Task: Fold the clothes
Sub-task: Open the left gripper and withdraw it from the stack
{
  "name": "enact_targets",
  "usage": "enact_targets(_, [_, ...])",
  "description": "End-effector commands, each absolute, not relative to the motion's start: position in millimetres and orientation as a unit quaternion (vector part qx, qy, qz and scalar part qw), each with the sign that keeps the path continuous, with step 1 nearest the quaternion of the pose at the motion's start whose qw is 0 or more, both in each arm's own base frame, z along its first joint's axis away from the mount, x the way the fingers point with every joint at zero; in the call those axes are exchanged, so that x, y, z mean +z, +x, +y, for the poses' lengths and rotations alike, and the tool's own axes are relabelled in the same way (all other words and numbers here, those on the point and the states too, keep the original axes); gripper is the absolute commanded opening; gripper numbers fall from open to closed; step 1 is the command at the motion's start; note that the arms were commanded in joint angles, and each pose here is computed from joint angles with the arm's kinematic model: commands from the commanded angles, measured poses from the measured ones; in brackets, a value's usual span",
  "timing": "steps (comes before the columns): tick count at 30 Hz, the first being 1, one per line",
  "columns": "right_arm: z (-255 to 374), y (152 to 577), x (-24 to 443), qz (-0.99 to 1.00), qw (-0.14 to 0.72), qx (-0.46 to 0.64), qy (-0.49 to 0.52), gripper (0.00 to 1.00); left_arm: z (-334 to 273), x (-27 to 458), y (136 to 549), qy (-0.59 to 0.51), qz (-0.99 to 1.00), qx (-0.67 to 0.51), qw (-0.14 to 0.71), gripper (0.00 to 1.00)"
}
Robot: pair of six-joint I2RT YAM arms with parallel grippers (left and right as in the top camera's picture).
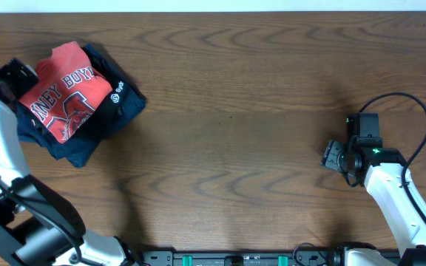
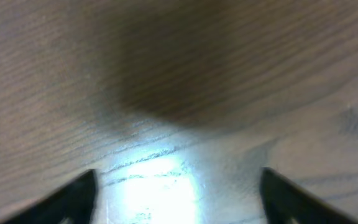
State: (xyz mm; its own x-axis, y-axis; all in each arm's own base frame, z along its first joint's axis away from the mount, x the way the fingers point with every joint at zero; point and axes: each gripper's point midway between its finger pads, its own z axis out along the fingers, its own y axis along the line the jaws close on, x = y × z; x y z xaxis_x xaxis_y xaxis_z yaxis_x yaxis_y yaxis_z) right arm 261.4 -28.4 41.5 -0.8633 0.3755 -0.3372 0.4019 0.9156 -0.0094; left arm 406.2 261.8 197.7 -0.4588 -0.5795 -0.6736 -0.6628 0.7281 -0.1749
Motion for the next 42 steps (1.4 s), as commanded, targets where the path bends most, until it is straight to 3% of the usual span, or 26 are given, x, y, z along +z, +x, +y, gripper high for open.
enact_targets(1, [-29, 273, 50, 0.961, 0.191, -0.03, 0.199, 0.99, 214, 237, 430, -0.307, 0.848, -0.068, 0.427, 0.98])
enact_targets(4, [-12, 294, 57, 0.955, 0.226, 0.024, 0.188, 0.99, 161, 253, 451, -0.233, 0.85, -0.16, 0.444, 0.98])
enact_targets(11, [19, 357, 104, 0.916, 0.363, 0.125, 0.114, 0.99, 23, 231, 467, -0.054, 0.906, -0.152, 0.39, 0.98])
enact_targets(16, [17, 352, 110, 0.927, 0.351, 0.104, 0.085, 0.99, -19, 188, 427, -0.012, 0.959, -0.041, 0.281, 0.98])
enact_targets(19, [17, 334, 120, 0.942, 0.317, 0.091, 0.06, 0.99, -30, 177, 388, -0.004, 0.977, -0.03, 0.21, 0.98])
enact_targets(22, [12, 319, 138, 0.946, 0.31, 0.073, 0.055, 0.99, -33, 187, 365, -0.015, 0.981, -0.041, 0.19, 0.98])
enact_targets(27, [-3, 288, 180, 0.928, 0.357, 0.04, 0.095, 0.99, -38, 239, 335, -0.001, 0.965, -0.065, 0.255, 0.98])
enact_targets(32, [-14, 242, 230, 0.884, 0.451, 0.022, 0.119, 0.99, -39, 289, 287, 0.025, 0.918, -0.072, 0.388, 0.99])
enact_targets(37, [-35, 192, 268, 0.82, 0.549, -0.014, 0.159, 0.99, -43, 311, 236, 0.043, 0.854, -0.094, 0.51, 0.98])
enact_targets(42, [-34, 163, 292, 0.775, 0.611, -0.004, 0.159, 0.99, -38, 320, 181, 0.046, 0.825, -0.095, 0.555, 0.98])
